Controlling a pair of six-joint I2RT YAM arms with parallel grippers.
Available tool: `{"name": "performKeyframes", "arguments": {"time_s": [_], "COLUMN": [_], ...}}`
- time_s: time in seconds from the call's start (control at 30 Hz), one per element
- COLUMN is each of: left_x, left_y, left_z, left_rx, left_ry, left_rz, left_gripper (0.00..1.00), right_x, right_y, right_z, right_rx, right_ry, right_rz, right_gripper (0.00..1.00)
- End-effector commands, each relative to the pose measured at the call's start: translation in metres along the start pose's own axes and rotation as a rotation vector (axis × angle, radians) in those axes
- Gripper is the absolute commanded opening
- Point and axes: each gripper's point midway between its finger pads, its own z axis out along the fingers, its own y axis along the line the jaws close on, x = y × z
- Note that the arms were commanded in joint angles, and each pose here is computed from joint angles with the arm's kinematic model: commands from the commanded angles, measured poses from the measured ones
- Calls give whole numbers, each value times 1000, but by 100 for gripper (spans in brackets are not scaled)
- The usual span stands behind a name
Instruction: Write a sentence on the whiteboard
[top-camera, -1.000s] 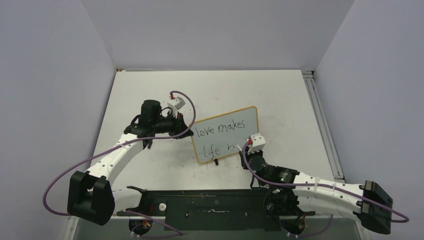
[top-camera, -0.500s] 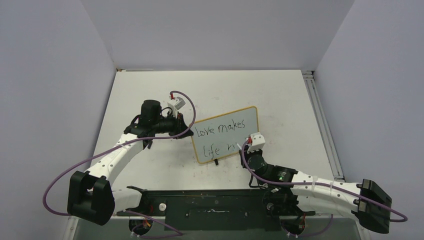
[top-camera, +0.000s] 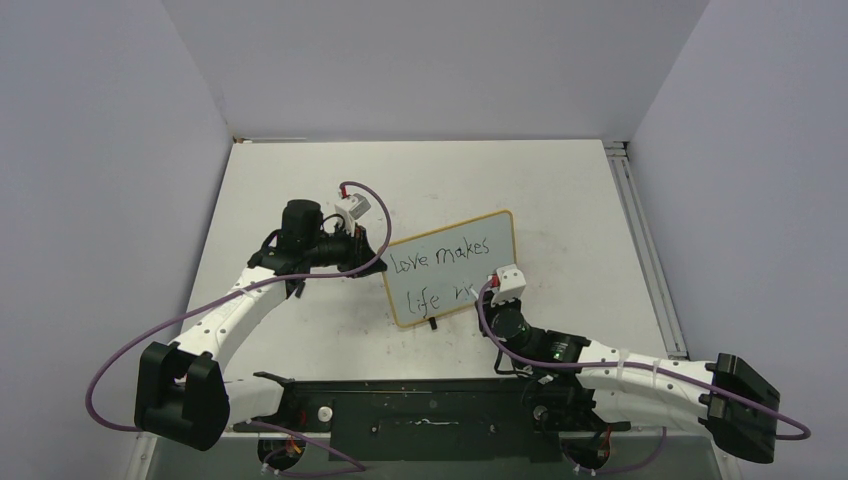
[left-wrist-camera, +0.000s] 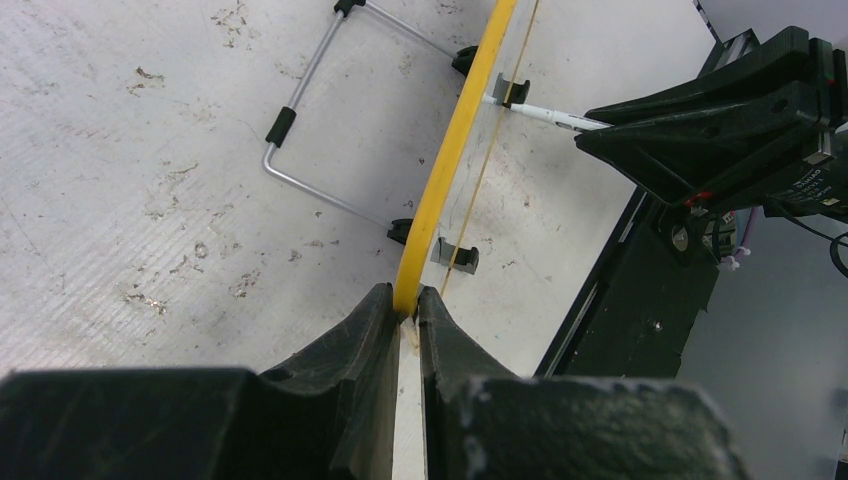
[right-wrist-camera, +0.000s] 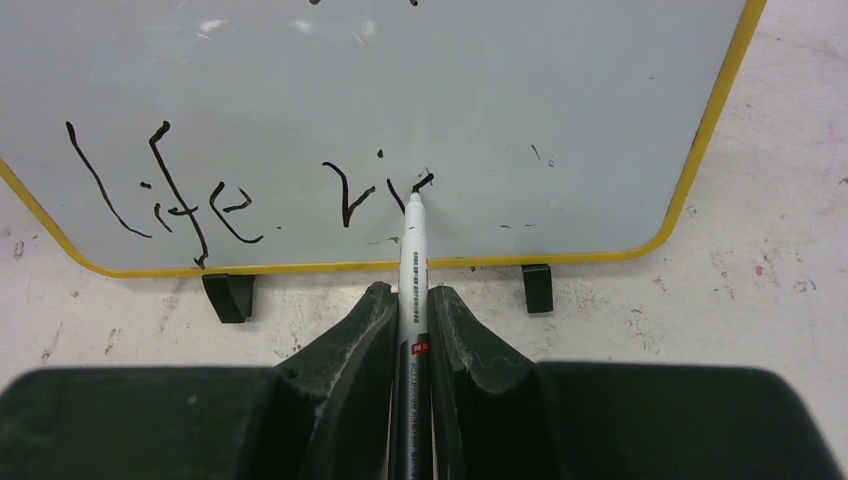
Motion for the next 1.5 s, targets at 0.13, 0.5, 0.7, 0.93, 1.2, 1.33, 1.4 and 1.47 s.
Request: {"name": "performKeyframes", "arguments": {"time_s": [0.13,0.5,0.7,0.93,1.2,1.33,1.4,1.47], "left_x": [-13,-13,-13,-13,-13,-13,-13,-13], "left_y": [-1,-1,-1,-1,-2,-2,-1,-1], "left_z": [-1,-2,-2,-2,-2,-2,-2,-2], "left_rx": [-13,-12,-12,-13,-12,-12,-13,-12], "left_ry": [-23,-23,-23,-23,-25,-24,-26,-23], "left_rz": [22,22,23,22,24,23,24,22], "left_gripper": [0,0,0,0,0,0,0,0], "right_x": [7,8,3,-10,-43,-51,-54,-56], "right_y": [-1,-9,-13,-11,-10,-9,-7,-6], "right_z": [-2,-2,-3,-8,-17,-14,-12,-12], "right_rx": [-10,38,58,44,19,30,32,29], "right_ry": [12,12,-3,-37,-139,-166,-173,-184], "right_rz": [42,52,57,74,97,77,67,67], "right_gripper": [5,5,5,5,5,5,5,5]}}
